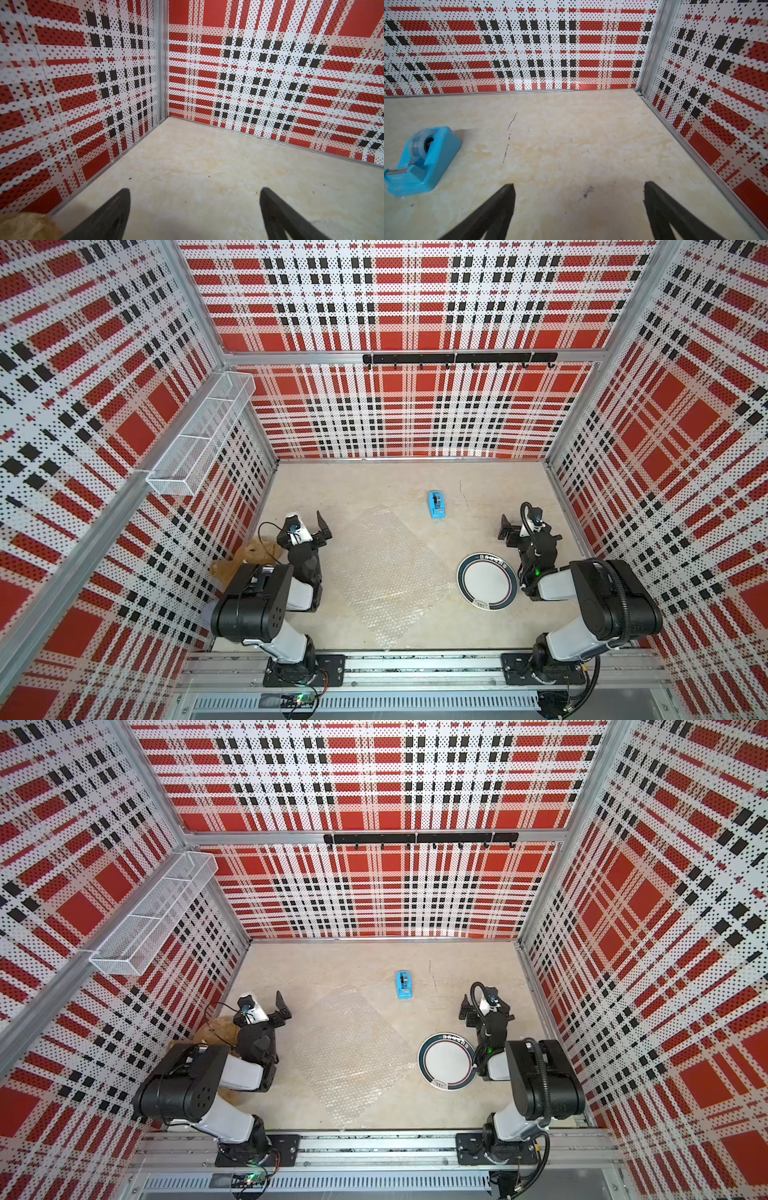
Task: Wrap dinner plates in bubble wrap
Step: Pick up the plate at the center of the board.
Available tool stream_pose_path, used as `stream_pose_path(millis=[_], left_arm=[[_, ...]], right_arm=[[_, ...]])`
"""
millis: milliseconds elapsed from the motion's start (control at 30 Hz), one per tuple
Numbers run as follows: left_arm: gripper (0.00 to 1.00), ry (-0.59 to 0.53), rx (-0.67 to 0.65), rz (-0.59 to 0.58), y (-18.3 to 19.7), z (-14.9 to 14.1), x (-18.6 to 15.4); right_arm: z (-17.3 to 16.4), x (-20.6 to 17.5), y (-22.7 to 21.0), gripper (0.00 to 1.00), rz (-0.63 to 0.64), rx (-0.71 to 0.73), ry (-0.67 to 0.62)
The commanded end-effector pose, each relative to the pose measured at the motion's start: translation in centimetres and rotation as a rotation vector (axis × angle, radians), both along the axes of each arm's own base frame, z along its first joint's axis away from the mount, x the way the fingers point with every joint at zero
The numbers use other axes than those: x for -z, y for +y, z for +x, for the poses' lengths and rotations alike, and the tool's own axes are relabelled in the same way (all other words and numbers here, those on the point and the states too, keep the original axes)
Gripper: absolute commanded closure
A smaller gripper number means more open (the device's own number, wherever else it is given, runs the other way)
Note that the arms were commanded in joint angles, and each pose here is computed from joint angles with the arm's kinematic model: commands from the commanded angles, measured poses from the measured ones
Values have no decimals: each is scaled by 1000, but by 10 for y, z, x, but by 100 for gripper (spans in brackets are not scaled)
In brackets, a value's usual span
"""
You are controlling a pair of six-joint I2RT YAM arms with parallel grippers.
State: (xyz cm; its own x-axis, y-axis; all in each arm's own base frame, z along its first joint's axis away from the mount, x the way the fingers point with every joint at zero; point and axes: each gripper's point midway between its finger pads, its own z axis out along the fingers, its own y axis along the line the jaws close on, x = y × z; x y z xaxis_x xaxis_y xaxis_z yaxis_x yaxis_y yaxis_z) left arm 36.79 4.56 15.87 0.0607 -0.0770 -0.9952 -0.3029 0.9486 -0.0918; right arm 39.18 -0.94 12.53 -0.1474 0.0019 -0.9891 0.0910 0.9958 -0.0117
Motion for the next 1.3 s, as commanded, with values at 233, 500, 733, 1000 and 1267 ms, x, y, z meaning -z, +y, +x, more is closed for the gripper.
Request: stream_pose_path(millis=[233, 500, 733, 1000, 1267], left_arm=[[2, -8, 2, 1, 0, -2, -1], [2, -5, 1, 2, 0, -2, 0], [2, -9, 2, 1, 0, -2, -1], [2, 25, -22, 20, -4, 7, -31], [2, 28, -107, -276, -61, 6, -78]], right_arm=[[-1, -4, 1, 0, -9, -1, -21], [0, -5, 2, 0, -7, -5, -21], [-1, -5, 2, 0, -8, -5, -24], [-17, -36, -8, 0, 0, 51, -87], [-18, -78, 29, 0, 386, -79, -8]])
